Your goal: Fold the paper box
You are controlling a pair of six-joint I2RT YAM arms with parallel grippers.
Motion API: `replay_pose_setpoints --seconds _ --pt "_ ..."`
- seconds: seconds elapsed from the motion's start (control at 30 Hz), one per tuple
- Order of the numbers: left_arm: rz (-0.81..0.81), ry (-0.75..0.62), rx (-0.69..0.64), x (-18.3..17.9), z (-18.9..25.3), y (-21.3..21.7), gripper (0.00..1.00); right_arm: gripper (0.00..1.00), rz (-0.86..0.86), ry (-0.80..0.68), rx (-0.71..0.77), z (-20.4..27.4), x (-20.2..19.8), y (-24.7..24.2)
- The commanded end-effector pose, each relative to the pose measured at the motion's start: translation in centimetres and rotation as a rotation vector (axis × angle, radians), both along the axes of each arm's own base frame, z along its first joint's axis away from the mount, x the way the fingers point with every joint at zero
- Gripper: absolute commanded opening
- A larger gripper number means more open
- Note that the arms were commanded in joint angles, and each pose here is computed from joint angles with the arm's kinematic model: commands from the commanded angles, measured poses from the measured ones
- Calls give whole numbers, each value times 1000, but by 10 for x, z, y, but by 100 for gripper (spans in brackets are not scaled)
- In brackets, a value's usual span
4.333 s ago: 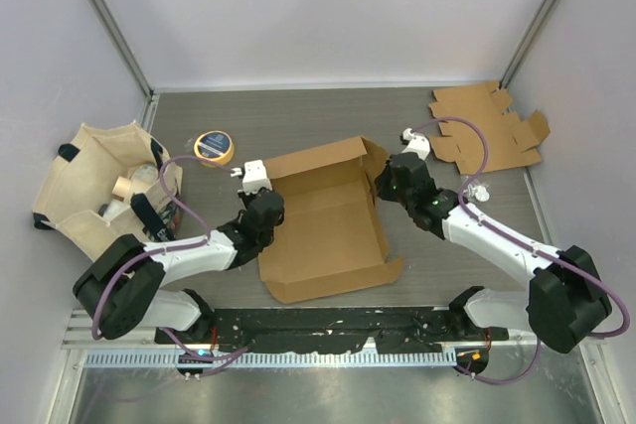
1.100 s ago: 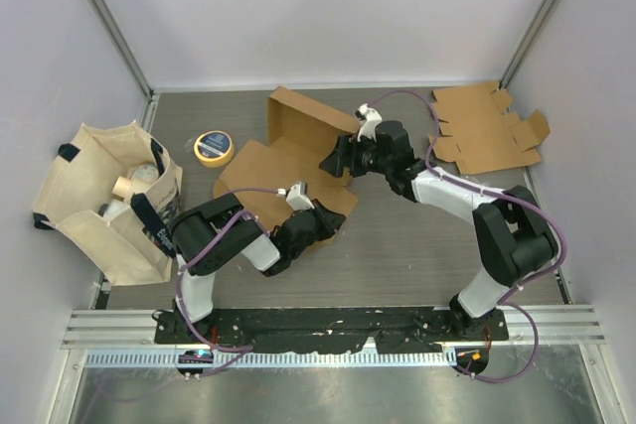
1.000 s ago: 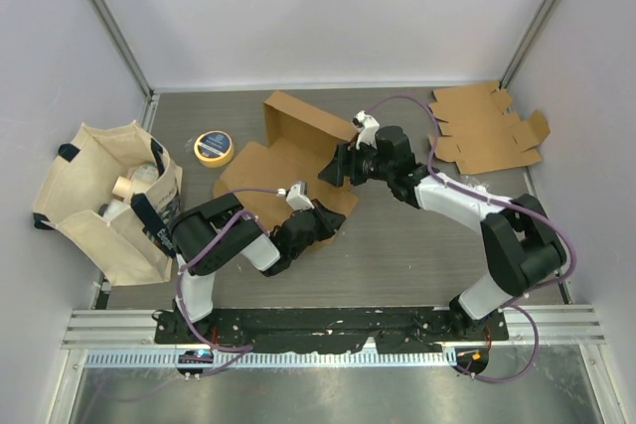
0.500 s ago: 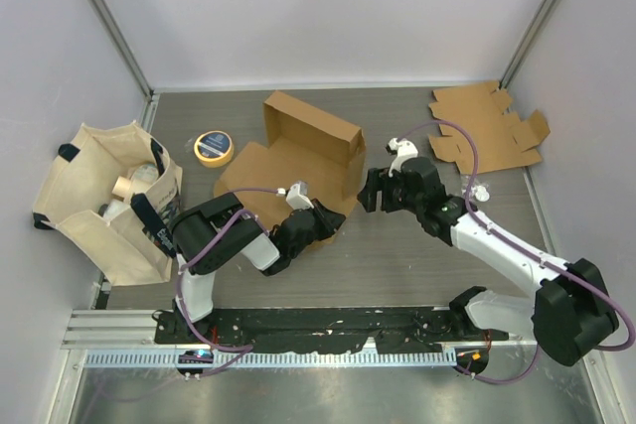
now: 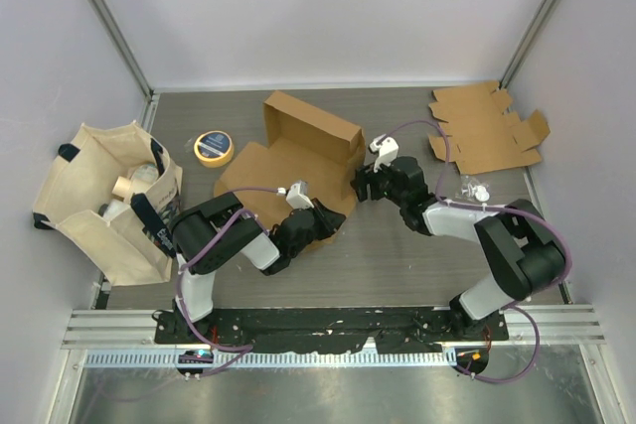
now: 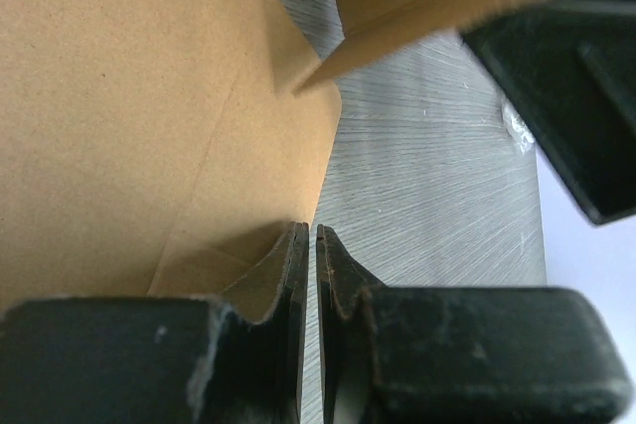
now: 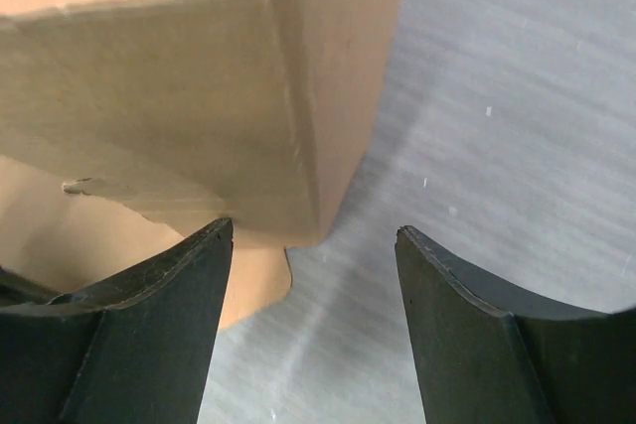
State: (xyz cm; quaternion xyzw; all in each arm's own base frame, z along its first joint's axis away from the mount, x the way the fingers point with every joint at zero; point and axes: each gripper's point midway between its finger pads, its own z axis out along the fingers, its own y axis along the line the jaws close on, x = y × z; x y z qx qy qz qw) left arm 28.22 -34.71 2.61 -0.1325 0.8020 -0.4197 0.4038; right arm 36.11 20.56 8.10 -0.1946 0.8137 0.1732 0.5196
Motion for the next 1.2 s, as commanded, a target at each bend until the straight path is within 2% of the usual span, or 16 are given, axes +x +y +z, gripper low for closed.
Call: replay_pose_setpoints --seconds 0.0,0.13,0.37,0.53,0.73,0.9,1.0,1.03,1.1,1.13,1.17 --pt "-7 49 79 -8 -26 11 11 72 3 -291 88 79 41 19" --pt "-8 46 86 -8 -27 11 11 72 20 -320 128 85 45 40" --pt "-8 51 79 -9 -27 11 11 66 -168 -384 93 83 54 46" --pt "-5 50 79 -8 -27 12 12 65 -408 -416 7 73 64 34" --pt "5 43 81 -8 -25 14 11 49 -569 -410 18 62 75 26" --pt "5 31 96 -7 -25 16 11 49 -603 -412 20 56 82 31" --pt "7 25 100 -7 -25 17 11 35 -598 -418 20 51 83 37" --pt "12 21 99 -6 -24 18 11 26 -594 -435 44 56 84 39" --pt "15 12 97 -7 -22 21 11 16 -568 -449 17 54 84 41" --pt "21 -4 87 -6 -15 23 12 6 -556 -469 28 59 84 42" --pt "22 -30 67 -6 -5 23 14 1 -531 -483 23 62 83 43"
